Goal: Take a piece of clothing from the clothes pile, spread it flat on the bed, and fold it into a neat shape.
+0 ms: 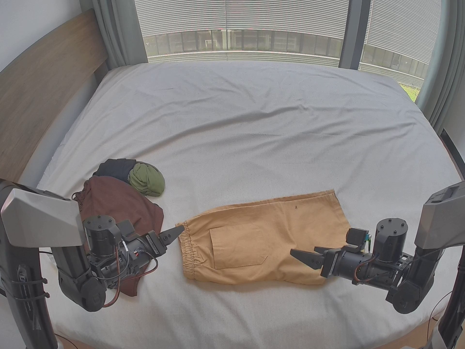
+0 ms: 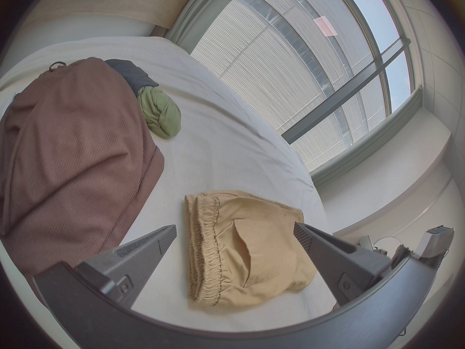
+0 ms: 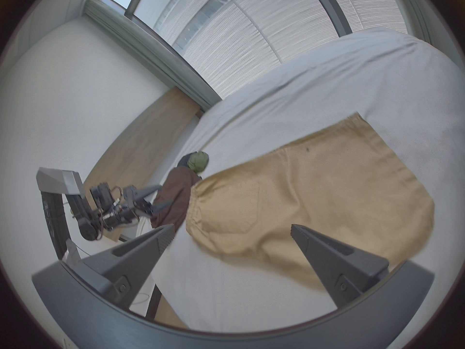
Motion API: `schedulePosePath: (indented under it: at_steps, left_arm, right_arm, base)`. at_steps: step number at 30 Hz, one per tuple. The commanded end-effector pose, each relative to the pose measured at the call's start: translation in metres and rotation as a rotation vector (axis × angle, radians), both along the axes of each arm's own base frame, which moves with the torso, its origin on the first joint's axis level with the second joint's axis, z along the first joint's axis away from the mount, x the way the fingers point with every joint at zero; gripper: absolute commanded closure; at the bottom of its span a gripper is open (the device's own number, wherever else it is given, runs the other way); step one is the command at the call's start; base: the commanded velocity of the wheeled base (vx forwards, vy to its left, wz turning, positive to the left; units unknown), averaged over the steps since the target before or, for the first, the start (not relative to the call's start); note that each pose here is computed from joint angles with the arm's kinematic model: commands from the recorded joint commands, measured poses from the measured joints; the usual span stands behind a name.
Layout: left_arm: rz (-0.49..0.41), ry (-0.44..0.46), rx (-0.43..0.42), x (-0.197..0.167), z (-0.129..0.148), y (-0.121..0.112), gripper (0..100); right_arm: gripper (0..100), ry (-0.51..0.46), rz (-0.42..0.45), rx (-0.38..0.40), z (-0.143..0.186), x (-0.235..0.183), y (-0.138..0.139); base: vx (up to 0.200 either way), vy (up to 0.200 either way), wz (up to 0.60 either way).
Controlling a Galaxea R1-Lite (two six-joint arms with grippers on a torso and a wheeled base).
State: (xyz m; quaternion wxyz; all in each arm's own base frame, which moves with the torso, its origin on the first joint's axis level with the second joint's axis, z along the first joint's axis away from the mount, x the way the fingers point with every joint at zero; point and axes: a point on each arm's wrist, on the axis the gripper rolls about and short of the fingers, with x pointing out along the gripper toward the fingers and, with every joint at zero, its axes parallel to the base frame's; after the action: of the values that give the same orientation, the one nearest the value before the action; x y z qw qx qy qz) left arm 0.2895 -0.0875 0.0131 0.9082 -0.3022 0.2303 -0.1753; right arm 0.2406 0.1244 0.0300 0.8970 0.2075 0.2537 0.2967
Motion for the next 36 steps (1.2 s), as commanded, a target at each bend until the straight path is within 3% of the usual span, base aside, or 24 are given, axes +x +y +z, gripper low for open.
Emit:
schedulePosePath:
  at_steps: [1, 36]
  left_arm:
    - [-0.006, 0.074, 0.026, 0.000, -0.025, -0.001, 0]
    - [-0.055, 0.166, -0.004, 0.015, -0.074, -0.029, 0]
  right_arm:
    - [0, -0.032, 0.000, 0.075, 0.011, 0.012, 0.012]
    - [0, -0.017, -0.006, 0.088, 0.010, 0.011, 0.011]
  base:
    - [0.000, 0.000, 0.00]
    - [0.000, 0.000, 0.00]
